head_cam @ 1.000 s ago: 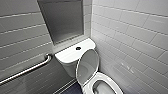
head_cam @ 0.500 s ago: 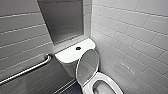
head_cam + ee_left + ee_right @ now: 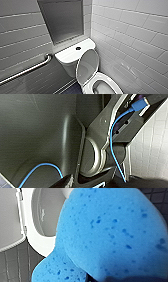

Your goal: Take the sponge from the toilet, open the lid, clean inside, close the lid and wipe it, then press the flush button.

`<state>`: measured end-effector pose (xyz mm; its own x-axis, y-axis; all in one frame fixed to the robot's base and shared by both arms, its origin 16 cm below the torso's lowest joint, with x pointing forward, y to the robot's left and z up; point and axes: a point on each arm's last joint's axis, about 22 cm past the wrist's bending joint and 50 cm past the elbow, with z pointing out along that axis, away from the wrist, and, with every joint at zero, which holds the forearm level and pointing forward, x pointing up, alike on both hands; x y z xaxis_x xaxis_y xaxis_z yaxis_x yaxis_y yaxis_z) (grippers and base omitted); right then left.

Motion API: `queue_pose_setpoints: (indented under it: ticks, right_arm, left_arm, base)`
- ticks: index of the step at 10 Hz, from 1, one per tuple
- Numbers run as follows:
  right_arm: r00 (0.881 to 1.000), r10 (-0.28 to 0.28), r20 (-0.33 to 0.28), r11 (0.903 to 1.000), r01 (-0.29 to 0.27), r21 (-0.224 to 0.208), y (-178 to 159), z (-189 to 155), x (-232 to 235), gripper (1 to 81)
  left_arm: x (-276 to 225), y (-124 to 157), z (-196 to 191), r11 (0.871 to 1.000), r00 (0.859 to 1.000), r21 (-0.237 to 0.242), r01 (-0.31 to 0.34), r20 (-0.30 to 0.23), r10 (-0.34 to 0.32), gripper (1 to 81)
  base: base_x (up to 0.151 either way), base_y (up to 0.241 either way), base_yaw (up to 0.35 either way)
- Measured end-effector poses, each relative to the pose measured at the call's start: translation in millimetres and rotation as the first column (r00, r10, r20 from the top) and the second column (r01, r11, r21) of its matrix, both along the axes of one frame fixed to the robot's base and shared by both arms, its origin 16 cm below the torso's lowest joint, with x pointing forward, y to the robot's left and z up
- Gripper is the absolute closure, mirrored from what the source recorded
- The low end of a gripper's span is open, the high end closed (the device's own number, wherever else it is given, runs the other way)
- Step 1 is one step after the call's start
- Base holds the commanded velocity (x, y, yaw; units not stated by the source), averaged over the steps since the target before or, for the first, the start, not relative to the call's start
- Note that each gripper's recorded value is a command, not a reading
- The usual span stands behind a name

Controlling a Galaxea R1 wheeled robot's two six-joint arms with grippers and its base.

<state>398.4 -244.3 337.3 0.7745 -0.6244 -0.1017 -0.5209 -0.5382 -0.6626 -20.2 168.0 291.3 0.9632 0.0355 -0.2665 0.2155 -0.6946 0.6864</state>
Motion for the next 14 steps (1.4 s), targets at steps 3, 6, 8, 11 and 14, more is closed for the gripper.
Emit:
queue_pose_setpoints:
  ticks: [3,6,8,11,14]
  right_arm:
    - [0.996,0.049,0.075,0.9983,-0.051,0.027,6.6,22.6,52.3,81.1]
    - [0.979,0.136,0.151,0.9875,-0.146,0.058,21.6,49.3,112.3,81.1]
    - [0.959,0.198,0.202,0.9756,-0.213,0.054,32.2,60.4,158.1,81.1]
    - [0.939,0.272,0.210,0.9565,-0.288,0.047,59.9,46.5,196.2,81.1]
    - [0.916,0.338,0.215,0.9310,-0.359,0.065,108.9,34.5,221.2,81.1]
  left_arm:
    - [0.4,0.0,-0.3,1.000,1.000,0.000,0.001,0.002,-0.001,1.0]
    - [0.3,0.0,-0.3,1.000,1.000,0.000,0.001,0.002,-0.001,1.0]
    - [0.9,0.0,-0.6,1.000,1.000,0.000,0.001,0.003,-0.001,1.0]
    - [2.2,-0.1,-1.6,1.000,1.000,0.001,0.002,0.004,-0.002,1.0]
    - [-0.6,-2.6,-0.7,1.000,1.000,0.011,-0.027,0.007,0.027,1.0]
  base:
    - [0.000,0.000,0.000]
    - [0.000,0.000,0.000]
    - [0.000,0.000,0.000]
    - [0.000,0.000,0.000]
    - [0.000,0.000,0.000]
